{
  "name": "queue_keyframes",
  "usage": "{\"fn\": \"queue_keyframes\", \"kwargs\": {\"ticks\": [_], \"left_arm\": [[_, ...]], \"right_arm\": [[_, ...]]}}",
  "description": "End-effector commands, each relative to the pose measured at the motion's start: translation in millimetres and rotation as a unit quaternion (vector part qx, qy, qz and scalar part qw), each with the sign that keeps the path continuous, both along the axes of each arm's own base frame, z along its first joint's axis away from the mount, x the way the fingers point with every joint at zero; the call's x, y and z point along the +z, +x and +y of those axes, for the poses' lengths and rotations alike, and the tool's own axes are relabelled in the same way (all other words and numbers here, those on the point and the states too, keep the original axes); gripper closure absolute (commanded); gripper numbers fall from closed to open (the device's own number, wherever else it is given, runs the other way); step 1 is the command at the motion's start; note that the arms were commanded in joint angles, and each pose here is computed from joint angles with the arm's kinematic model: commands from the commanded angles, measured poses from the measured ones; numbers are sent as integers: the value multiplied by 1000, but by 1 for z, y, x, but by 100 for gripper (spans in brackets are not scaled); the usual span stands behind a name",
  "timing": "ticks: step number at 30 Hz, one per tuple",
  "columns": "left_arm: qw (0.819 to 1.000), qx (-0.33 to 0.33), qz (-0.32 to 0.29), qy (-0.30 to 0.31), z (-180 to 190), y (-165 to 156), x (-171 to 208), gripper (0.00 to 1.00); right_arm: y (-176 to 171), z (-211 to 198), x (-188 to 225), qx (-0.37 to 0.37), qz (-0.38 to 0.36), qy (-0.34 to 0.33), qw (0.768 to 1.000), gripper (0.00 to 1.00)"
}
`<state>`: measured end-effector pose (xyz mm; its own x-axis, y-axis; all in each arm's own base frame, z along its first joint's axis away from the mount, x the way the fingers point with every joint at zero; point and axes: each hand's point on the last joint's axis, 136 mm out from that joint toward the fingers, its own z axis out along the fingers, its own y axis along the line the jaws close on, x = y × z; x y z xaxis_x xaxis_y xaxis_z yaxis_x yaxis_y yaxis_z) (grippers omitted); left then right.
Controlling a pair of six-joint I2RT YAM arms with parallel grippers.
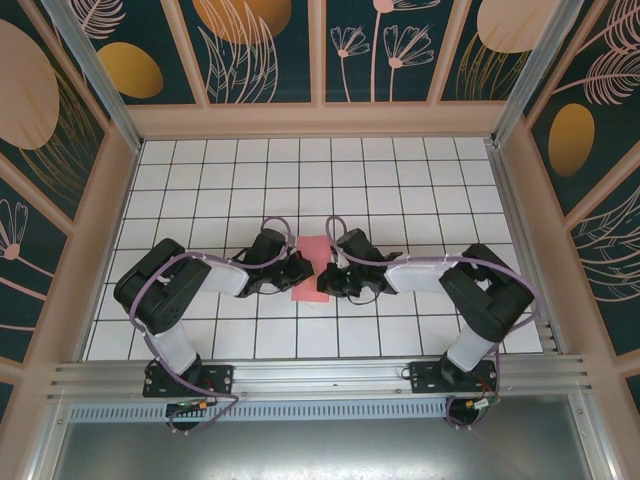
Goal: Fold a paper plane with a square sheet of paper (pick it up from the middle)
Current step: Fold the triangle a second time at the center of the table.
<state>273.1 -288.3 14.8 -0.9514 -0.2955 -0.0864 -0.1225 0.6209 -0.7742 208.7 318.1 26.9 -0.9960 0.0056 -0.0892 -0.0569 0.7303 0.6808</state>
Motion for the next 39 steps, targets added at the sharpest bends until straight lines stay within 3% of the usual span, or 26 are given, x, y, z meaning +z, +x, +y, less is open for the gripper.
{"fn": "queue_keyframes", "kwargs": {"ticks": [1, 7, 14, 20, 28, 39], "left_arm": [[999, 1, 21, 34, 11, -8, -21, 100], [1000, -1, 6, 27, 9, -4, -13, 93], [998, -6, -65, -8, -1, 11, 42, 66], [997, -9, -68, -29, -5, 0, 56, 77], [998, -22, -50, -10, -23, -3, 36, 84], [994, 10, -24, 104, 11, 0, -24, 89]], "right_arm": [[-2, -9, -16, -6, 15, -23, 1000, 90], [-20, -29, -38, -13, 46, -39, 998, 89], [-23, -35, -46, -20, 54, -47, 997, 89], [-22, -35, -48, -18, 54, -53, 997, 91], [-24, -39, -50, -19, 54, -59, 997, 92], [-25, -44, -57, -20, 55, -78, 995, 93]]}}
